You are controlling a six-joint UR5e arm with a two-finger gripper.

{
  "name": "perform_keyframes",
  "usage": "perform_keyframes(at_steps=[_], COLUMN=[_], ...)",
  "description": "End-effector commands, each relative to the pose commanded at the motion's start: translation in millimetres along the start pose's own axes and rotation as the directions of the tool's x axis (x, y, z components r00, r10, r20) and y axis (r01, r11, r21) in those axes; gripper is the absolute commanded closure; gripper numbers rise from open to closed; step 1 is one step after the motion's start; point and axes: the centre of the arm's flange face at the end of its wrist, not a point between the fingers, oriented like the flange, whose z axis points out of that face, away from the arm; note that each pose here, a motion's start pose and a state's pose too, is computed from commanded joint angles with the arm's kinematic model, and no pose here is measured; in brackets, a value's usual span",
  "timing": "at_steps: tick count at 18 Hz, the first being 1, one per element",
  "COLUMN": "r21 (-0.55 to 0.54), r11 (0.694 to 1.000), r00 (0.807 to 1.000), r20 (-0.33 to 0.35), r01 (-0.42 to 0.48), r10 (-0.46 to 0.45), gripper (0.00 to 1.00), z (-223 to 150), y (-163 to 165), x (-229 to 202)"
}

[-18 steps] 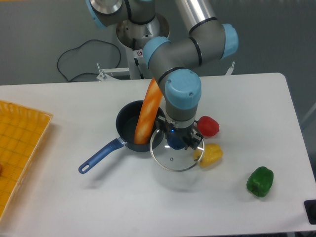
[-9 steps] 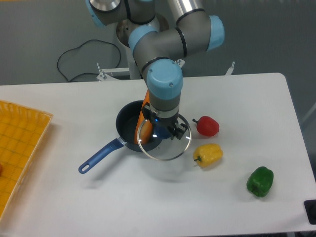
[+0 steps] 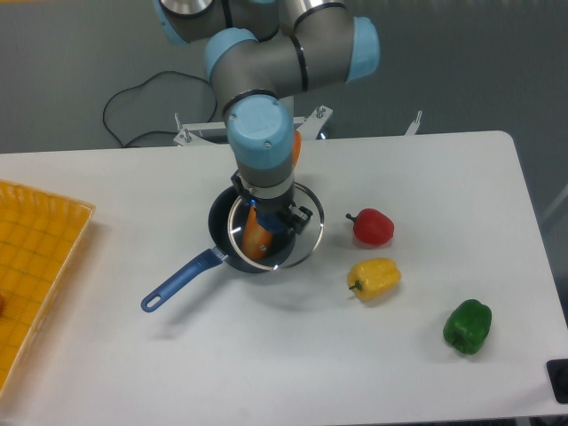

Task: Close the pot lid
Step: 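Carry the glass lid over the blue saucepan, tilting it, then lower the tilted lid onto the saucepan rim beside the spatula handle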

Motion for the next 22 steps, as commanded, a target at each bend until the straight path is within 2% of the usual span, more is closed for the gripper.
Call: perform_keyframes(at_steps=[12, 17, 22], r21=[-0.086, -0.117, -0.129], r11=[0.996, 0.993, 0.991], r00=[0.999, 1.000, 1.000], r20=[0.026, -0.010, -0.004], r01=[-0.019, -0.027, -0.014], r10=[0.021, 0.026, 0.013], gripper=[0.58, 0.58, 0.58], z=[10.0, 14.4, 16.1], y=[-1.1, 1.7, -7.5], x=[14.7, 18.7, 27.4])
